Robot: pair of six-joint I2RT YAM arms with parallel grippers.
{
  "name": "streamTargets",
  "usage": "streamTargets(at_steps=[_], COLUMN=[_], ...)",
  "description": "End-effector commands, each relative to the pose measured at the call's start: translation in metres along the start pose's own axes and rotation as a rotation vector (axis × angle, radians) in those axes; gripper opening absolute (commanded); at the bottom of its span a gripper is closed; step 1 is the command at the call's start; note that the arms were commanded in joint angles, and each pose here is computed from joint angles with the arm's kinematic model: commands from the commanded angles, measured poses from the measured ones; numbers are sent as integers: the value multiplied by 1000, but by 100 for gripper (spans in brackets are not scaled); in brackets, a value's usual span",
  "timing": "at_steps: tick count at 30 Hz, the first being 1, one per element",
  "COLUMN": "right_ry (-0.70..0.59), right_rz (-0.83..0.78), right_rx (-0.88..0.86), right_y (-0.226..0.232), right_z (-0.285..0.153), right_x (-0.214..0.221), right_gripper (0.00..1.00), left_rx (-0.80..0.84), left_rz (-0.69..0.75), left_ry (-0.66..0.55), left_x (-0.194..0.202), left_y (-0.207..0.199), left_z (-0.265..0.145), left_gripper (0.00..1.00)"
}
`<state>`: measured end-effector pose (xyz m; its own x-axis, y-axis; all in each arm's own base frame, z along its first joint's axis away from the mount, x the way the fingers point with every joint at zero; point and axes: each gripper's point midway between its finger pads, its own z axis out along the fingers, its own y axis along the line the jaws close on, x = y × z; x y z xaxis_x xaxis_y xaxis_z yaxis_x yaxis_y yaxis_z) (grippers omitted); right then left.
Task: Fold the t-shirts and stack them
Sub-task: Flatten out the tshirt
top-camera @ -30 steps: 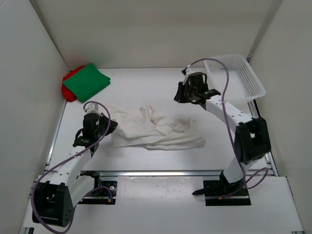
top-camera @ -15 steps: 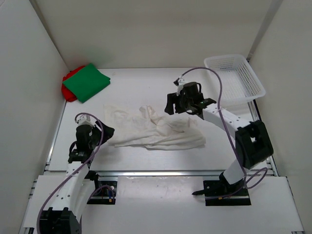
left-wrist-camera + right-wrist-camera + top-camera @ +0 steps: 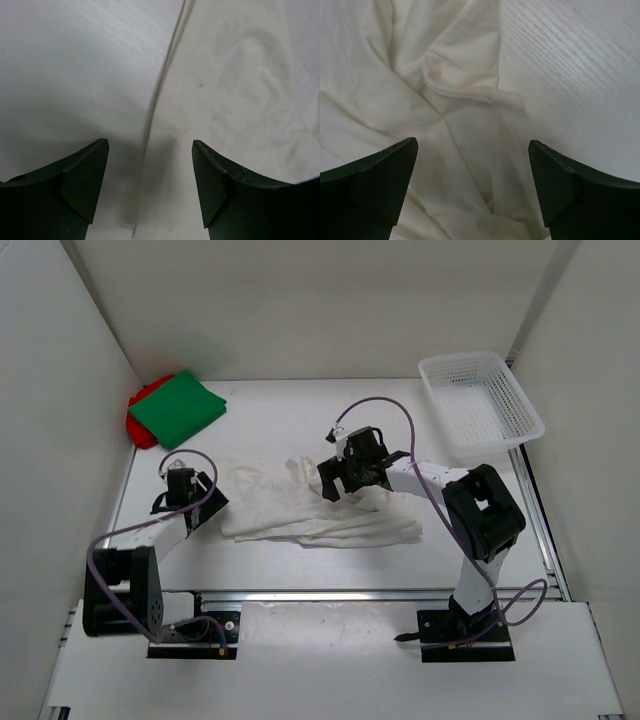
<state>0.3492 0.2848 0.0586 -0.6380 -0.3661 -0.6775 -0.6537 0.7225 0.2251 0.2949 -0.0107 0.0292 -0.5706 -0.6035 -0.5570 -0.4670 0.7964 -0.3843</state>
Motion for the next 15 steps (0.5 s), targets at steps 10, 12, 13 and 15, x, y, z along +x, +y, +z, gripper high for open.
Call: streamTargets(at_steps=[10,12,13,15], right_ry=[-53,-46,-45,-48], right_rz=[-4,11,19,42], right_rx=[2,-19,-16,23], right_y=[-15,-14,-13,-19], right_z=[35,39,39,36], right_x=[-24,-25,-28,-33], right_gripper=[76,42,20,0], left_rx=[12,25,19,39], left_rz=[104,103,110,108], left_ry=[18,22,25,-5], left_x=[-27,-29,-28,-35], left_y=[-51,-56,-56,-60], left_z=[45,47,48,44], left_gripper=[43,24,12,0])
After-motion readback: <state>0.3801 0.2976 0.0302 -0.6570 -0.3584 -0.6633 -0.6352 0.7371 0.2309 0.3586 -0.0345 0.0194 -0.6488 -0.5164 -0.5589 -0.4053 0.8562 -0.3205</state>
